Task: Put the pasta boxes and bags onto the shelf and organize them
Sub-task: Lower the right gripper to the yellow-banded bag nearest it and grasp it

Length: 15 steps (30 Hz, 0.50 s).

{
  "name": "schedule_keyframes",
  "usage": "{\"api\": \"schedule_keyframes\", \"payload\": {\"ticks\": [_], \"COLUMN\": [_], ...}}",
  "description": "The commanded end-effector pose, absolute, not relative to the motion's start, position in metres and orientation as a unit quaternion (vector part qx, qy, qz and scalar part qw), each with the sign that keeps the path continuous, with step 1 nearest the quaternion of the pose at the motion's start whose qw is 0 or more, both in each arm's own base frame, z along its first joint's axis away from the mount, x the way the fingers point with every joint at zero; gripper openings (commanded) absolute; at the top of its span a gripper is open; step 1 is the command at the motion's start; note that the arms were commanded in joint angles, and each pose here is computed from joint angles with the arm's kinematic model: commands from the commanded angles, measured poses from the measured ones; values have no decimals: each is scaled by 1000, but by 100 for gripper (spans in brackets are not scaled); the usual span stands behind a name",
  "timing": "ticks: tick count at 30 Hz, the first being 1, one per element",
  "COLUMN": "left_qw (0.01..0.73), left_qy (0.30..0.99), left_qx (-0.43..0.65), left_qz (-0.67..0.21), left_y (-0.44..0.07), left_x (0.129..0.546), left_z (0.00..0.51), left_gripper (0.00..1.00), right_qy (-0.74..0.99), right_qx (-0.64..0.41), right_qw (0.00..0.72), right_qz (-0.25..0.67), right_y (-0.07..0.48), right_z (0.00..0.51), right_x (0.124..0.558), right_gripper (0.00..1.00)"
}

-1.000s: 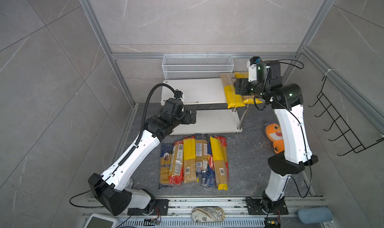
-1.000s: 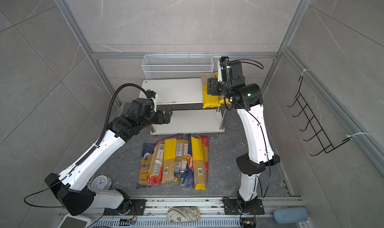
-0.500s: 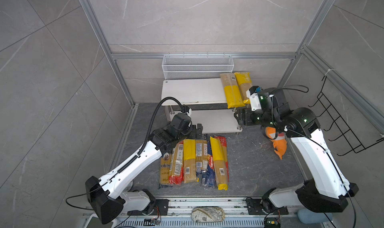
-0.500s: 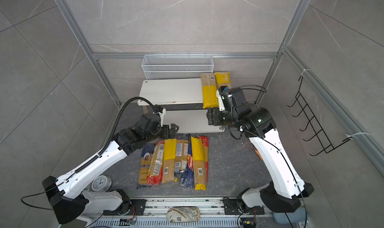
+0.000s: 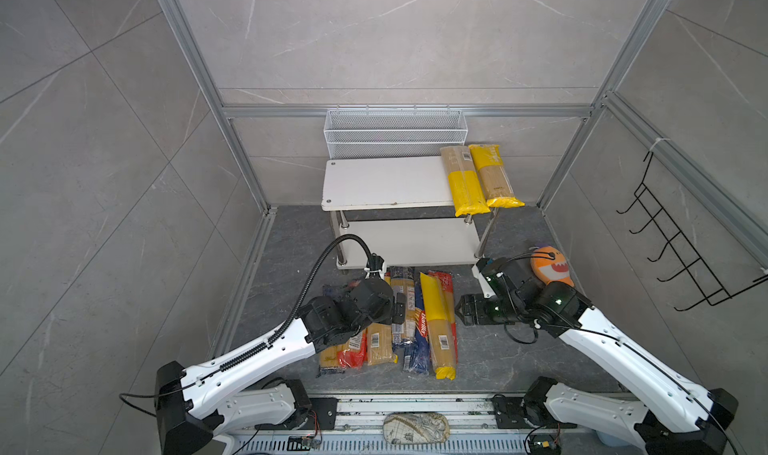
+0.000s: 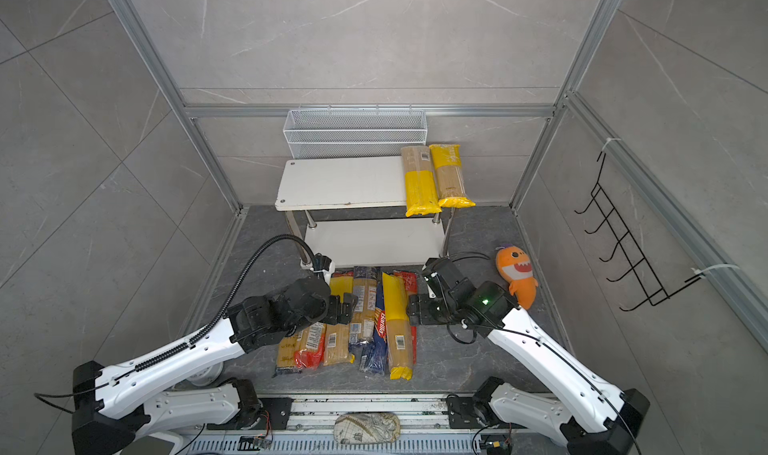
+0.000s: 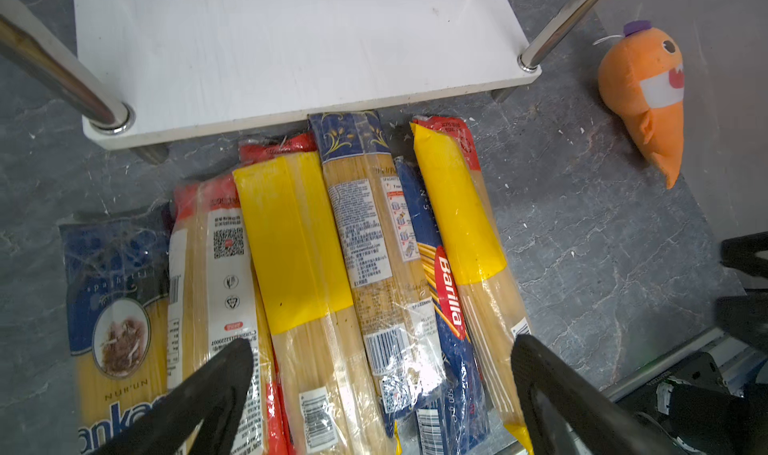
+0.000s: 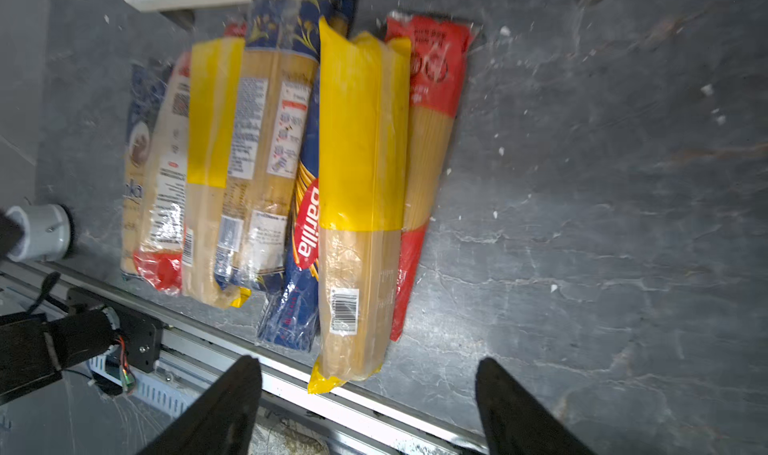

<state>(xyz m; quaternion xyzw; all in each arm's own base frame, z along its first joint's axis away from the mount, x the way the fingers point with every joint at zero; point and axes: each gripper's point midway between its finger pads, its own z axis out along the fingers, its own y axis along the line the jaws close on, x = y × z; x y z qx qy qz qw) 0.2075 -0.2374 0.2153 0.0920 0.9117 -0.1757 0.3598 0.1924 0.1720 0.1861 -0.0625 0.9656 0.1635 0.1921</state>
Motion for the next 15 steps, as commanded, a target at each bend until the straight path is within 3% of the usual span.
{"api": "schedule_keyframes", "payload": {"ticks": [1,15], "left_qw": [362,373], "left_qy": [917,918], "left_qx": [45,4], "left_qz": [-162,-137], "left_y": [-219,-186], "left_x": [200,173], "left_z": [208,190], "left_gripper": [100,100], "right_qy": [964,968], "right_qx": [-60,-86], "right_qw": [169,85], "right_qz": [196,218], "right_y": [192,232], "right_z": [157,73], "right_x": [191,189], "right_gripper": [84,84]}}
